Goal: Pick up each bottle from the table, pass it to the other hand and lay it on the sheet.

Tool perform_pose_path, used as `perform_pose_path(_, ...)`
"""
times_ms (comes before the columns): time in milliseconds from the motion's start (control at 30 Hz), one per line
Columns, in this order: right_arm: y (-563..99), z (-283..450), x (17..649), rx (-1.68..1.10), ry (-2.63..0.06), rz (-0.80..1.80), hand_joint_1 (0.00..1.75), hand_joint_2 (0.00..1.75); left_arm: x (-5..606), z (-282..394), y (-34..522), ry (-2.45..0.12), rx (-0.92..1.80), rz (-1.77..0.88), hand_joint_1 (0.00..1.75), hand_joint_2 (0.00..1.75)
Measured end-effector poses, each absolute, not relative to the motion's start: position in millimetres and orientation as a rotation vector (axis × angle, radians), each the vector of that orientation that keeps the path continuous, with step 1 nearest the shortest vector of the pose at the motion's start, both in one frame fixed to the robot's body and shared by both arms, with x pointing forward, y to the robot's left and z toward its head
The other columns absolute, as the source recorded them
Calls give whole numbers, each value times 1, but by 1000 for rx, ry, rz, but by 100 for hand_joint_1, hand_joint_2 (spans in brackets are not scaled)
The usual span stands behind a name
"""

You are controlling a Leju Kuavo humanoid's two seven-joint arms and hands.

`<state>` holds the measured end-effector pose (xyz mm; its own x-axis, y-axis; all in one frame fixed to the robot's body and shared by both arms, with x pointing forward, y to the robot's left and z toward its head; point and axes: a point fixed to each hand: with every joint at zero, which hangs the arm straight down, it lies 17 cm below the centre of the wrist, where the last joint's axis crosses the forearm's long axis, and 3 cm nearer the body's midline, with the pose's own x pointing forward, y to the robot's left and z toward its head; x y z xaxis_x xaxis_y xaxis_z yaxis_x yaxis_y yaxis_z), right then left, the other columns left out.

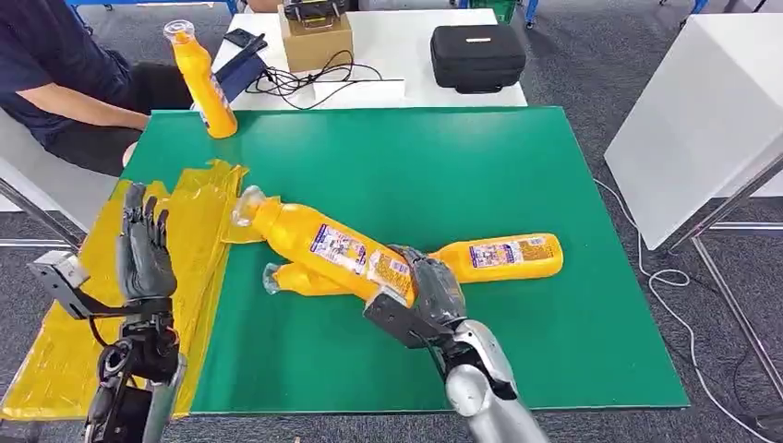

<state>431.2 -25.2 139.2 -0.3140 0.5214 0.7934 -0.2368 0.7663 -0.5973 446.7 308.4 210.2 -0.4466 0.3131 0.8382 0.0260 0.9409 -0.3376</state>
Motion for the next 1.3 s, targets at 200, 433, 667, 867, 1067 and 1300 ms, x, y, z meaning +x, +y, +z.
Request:
perform_pose_path(200, -54, 146, 444, -258, -1757, 653, 175, 175, 443, 214, 280, -2001, -387, 299, 0, 175)
perform_pose_path(433, -57, 154, 452, -244, -1777, 616, 175, 175, 441, 221, 239, -1983, -554, 271, 0, 175)
perform_pose_path(667, -31, 174, 459, -213, -1804, 606, 175, 175, 438, 227, 191, -1924, -741, 266, 0, 175)
perform_pose_path(867, 17, 187, 460, -151, -1812, 666, 175, 175, 434, 233, 162, -1873, -869, 281, 0, 175)
perform_pose_path(1067, 72, 191, 446, -57, -1801, 751, 175, 175, 432, 234, 154, -1852, -899, 301, 0, 175)
perform_pose_path(1300, 106, 180, 425, 9, -1781, 838, 175, 175, 429, 231, 158, -1846, -888, 327, 0, 175)
